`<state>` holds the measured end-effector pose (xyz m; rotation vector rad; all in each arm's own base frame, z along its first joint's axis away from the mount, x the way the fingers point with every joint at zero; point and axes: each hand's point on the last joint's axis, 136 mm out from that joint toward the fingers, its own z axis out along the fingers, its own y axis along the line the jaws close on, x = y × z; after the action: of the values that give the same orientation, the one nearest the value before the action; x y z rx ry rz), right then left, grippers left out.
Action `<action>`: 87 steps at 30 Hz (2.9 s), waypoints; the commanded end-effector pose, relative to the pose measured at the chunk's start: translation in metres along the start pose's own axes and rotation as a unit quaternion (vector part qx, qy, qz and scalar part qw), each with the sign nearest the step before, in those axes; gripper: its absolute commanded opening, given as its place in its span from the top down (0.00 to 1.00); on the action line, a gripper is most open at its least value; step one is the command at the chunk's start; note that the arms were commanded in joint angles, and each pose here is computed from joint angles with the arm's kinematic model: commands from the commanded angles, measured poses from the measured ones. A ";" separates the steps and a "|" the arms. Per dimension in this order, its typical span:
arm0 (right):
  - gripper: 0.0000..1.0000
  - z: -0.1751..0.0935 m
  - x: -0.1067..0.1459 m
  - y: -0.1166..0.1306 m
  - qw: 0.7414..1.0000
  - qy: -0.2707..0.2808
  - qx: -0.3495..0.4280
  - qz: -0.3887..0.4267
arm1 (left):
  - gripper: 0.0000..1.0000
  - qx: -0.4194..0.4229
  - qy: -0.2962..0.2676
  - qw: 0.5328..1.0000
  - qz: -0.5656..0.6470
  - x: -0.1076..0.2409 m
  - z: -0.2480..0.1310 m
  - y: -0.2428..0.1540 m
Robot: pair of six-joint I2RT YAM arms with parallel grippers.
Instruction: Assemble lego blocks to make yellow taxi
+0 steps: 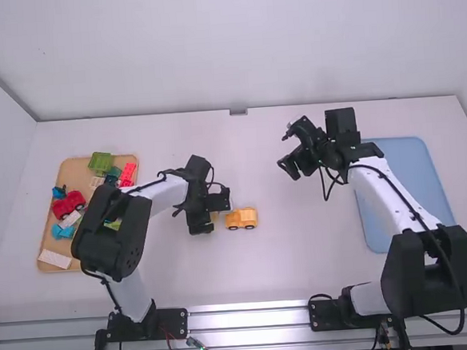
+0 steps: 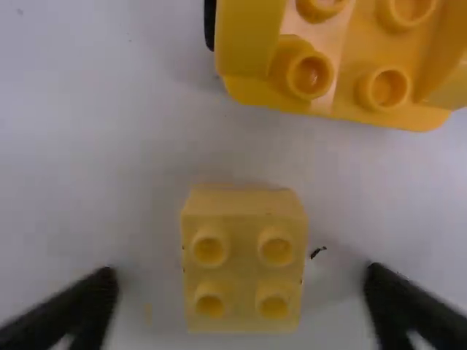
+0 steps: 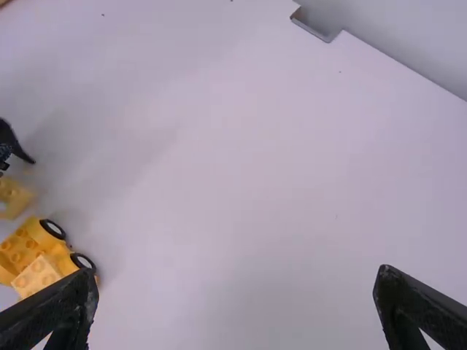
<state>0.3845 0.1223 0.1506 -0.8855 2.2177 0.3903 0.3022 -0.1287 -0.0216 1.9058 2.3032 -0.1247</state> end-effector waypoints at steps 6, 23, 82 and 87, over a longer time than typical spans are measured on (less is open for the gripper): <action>0.01 -0.008 -0.009 -0.001 1.000 -0.015 0.006 -0.005 | 0.01 0.030 0.022 0.999 -0.005 0.005 -0.005 -0.004; 0.01 -0.008 -0.010 0.000 1.000 -0.016 0.003 -0.019 | 0.01 0.041 -0.247 0.968 0.031 -0.032 -0.063 0.006; 0.01 0.028 0.060 0.102 0.946 -0.159 -0.208 -0.192 | 0.56 0.011 -0.393 0.919 0.002 -0.009 -0.006 -0.003; 0.01 0.028 0.060 0.106 0.944 -0.158 -0.215 -0.195 | 0.61 0.013 -0.393 0.920 0.004 -0.011 -0.005 -0.004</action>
<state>0.3004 0.1807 0.0930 -1.3493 1.6413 0.7416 0.3040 -0.1341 -0.0149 1.4654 1.7637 -0.7327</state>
